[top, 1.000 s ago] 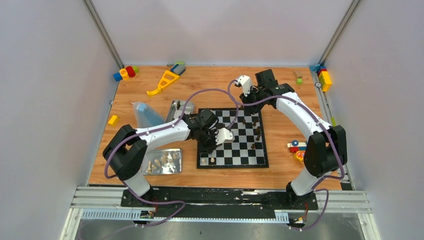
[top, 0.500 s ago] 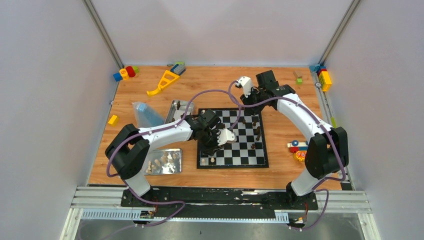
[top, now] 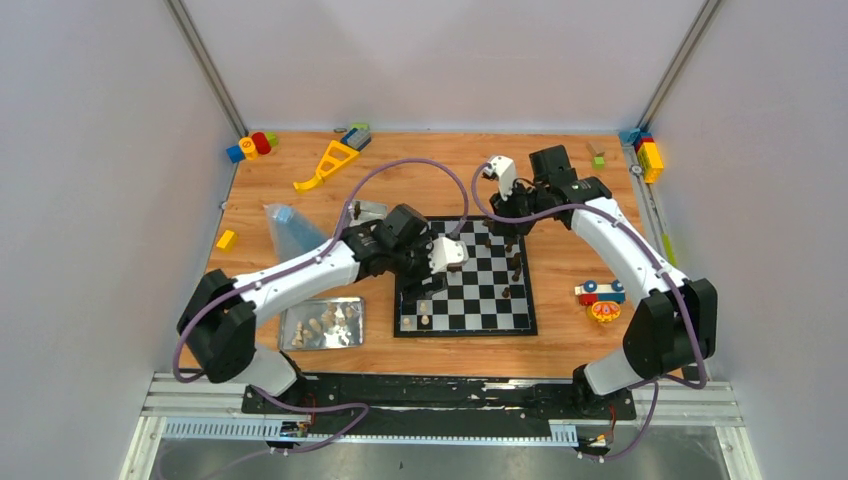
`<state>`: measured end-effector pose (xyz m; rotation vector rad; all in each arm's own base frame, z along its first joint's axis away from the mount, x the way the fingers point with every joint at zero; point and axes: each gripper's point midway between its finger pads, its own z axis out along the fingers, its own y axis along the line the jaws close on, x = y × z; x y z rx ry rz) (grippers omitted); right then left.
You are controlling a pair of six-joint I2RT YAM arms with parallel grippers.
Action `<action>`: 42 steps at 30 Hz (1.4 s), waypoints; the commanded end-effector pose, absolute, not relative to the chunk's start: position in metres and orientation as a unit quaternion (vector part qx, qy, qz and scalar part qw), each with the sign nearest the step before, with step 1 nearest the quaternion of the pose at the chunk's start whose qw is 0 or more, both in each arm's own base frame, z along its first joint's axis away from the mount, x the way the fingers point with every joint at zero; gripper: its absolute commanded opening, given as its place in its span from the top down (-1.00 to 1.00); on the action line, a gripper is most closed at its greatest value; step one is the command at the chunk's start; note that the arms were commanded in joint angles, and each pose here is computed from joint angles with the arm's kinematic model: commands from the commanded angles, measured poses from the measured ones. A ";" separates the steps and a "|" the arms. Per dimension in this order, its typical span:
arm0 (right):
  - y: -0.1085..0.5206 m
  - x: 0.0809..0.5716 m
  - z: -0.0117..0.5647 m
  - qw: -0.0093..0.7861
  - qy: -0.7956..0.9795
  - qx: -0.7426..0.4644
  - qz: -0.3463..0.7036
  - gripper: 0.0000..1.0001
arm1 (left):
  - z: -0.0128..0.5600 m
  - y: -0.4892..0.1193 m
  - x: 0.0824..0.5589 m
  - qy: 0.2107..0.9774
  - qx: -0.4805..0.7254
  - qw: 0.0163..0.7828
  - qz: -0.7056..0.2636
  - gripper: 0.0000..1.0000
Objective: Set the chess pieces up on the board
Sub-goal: Adjust the chess piece on the chessboard, then place the chess piece on the chessboard.
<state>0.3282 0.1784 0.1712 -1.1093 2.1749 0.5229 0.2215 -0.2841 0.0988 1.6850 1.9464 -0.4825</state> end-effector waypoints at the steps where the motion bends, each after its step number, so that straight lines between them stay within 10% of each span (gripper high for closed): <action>1: 0.199 0.282 0.185 0.296 0.786 -0.449 0.304 1.00 | 0.181 -0.304 0.247 0.644 0.625 0.400 -0.186 -0.68; 16: 0.224 0.218 0.204 0.242 0.710 -0.468 0.467 1.00 | 0.233 -0.347 0.219 0.422 0.730 0.476 -0.248 -0.60; 42: 0.227 0.215 0.207 0.234 0.702 -0.468 0.483 1.00 | 0.222 -0.374 0.209 0.383 0.766 0.444 -0.264 -0.03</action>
